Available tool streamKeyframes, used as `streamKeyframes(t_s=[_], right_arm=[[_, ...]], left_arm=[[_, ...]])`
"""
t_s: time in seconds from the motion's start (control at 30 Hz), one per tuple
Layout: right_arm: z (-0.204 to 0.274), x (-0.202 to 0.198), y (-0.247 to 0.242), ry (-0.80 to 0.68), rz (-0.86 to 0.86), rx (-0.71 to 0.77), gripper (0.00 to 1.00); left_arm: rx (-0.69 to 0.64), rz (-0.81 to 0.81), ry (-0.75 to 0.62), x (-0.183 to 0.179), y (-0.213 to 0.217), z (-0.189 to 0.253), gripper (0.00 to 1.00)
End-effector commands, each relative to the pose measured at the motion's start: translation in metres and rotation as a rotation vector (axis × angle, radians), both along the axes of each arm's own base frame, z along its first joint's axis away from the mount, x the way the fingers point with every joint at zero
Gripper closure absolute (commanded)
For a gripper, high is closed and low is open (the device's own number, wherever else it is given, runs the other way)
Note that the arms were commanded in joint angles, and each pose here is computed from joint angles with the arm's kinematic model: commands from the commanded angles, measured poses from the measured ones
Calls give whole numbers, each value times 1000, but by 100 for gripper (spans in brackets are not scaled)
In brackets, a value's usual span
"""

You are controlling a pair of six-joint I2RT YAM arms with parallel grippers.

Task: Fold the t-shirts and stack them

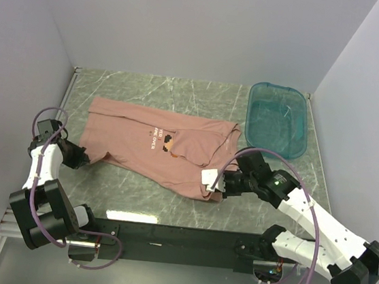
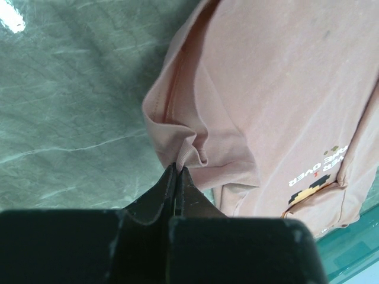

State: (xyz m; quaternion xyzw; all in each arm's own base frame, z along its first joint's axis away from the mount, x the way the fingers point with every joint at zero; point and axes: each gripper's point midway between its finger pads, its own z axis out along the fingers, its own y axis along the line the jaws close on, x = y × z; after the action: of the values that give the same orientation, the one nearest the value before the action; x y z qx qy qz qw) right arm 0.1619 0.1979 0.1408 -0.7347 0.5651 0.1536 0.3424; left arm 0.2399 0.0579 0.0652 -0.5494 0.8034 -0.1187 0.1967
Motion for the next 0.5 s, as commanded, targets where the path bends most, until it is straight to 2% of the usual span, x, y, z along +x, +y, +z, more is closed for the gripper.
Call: streamKeyframes(t_s=[0.0,0.47], right_arm=[[32,20,5,-79,-35,65,100],[66,58,-2,-137,-178,147,100]], left_arm=[[40,-1,-40,11,10,17,100],[87,35,-77,34,30,51,100]])
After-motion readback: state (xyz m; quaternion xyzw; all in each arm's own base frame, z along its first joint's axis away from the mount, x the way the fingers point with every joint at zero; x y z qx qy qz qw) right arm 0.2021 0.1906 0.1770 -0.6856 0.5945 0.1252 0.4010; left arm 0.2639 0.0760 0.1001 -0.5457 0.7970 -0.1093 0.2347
